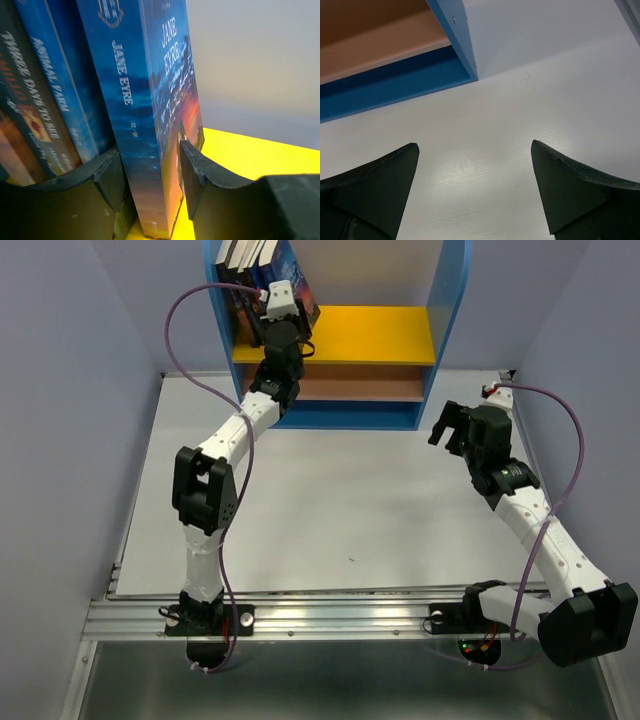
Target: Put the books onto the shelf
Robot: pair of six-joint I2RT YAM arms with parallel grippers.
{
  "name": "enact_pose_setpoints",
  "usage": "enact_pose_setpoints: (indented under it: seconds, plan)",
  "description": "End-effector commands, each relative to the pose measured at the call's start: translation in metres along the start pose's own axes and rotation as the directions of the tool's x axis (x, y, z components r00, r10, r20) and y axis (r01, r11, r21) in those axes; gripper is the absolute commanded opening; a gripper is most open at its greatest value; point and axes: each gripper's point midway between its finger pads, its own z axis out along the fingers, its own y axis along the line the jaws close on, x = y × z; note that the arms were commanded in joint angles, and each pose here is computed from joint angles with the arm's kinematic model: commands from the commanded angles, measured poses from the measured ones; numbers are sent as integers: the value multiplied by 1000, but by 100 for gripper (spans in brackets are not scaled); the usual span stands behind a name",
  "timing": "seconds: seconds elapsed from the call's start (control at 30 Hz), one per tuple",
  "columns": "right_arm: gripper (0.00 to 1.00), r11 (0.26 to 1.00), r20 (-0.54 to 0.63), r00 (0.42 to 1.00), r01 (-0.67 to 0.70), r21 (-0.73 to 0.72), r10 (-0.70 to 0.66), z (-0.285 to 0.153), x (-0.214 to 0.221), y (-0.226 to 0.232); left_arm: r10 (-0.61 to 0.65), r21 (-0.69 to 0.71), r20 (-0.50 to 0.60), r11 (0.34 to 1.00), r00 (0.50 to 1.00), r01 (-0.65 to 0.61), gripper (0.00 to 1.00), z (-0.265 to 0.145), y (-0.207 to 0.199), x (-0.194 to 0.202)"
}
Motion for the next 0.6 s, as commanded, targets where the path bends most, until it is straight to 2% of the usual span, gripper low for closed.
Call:
enact_pose_setpoints:
  seconds: [0.0,0.23,0.33,0.4,0.47,0.5,0.57]
  plan:
    - [100,1000,32,999,-6,-31,7,1,-12,8,-95,-62,177,992,980,107,60,-14,23,-96]
    - [100,999,19,1000,-7,-51,8,1,-9,12,-102,-58,189,992,977,115,63,-28,12,-111]
    - [100,997,9,1000,-6,-73,7,1,-7,16,-116,-47,192,991,975,127,74,-39,6,-120]
    - [100,997,9,1000,-10,-81,11,0,-7,17,-122,-45,190,990,974,132,89,-46,4,-125]
    - [100,996,8,1000,-12,-88,12,-1,-7,18,-108,-29,188,993,976,115,92,-62,-1,-137]
    - [100,996,7,1000,-15,-89,15,-1,-7,18,-110,-19,184,993,977,115,99,-69,-5,-141]
    - [100,995,5,1000,-16,-95,17,-2,-6,19,-108,0,180,994,978,110,99,-91,-7,-158]
